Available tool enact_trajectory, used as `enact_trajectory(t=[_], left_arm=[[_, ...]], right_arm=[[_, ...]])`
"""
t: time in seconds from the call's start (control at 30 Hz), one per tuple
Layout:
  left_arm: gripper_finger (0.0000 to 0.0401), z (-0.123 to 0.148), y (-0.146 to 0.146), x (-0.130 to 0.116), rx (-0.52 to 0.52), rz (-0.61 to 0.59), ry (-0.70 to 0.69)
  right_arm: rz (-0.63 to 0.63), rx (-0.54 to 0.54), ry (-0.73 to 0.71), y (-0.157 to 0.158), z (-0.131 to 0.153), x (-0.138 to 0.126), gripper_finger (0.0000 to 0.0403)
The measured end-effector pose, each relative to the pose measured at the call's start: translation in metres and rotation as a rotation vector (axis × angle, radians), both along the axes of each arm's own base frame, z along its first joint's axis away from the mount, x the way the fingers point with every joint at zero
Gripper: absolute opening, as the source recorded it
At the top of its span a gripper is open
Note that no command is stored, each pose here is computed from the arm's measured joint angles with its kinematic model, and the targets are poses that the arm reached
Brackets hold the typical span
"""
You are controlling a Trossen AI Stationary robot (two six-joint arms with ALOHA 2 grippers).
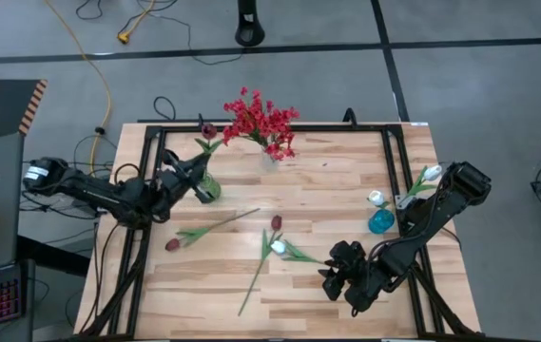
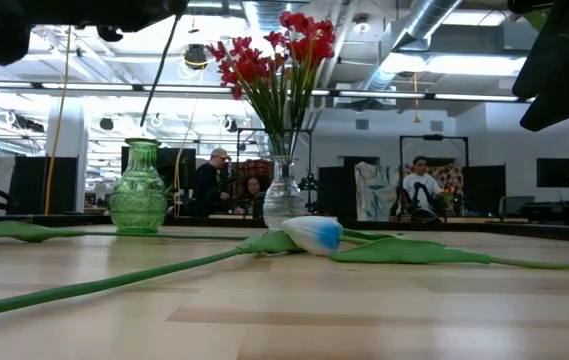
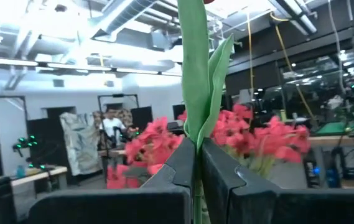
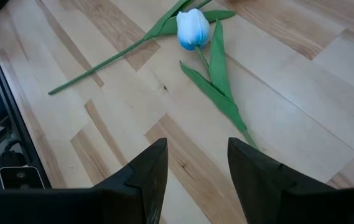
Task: Sort flowers into vase by color
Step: Put the top dark red tulip into the green vase
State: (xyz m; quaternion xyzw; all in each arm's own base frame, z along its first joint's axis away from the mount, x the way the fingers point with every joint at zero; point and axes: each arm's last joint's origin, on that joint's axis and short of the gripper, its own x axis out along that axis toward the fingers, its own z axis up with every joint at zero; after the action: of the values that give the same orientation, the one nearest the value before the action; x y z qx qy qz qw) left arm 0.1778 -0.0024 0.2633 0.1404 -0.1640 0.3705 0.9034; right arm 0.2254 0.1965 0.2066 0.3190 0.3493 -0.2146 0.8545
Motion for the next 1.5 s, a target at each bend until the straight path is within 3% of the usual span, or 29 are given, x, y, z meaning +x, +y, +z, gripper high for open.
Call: enact_trajectory(t=[0.33,0.83,1.3,1.5], left_arm=[[0.0,-0.006,0.02,0.003,0.001,0.0,-0.006],[0.0,-0.02,0.022,0.009,-0.083,0.035,0.107],[0.0001,-0.022,0.022,0.009,-0.072,0.06,0.146],[0.0042,-0.022,0.023,0.008,-0.09,0.092,0.141]], right_arm=[[-0.001,-0.001,-0.001,0.0,0.0,0.0,0.0195],[-0.001,0.0,-0.001,0.0,0.0,0.0,0.0195],[-0.002,0.0,-0.001,0.0,0.0,0.0,0.0195],[-0.002,0.0,-0.001,0.0,0.0,0.0,0.0195]])
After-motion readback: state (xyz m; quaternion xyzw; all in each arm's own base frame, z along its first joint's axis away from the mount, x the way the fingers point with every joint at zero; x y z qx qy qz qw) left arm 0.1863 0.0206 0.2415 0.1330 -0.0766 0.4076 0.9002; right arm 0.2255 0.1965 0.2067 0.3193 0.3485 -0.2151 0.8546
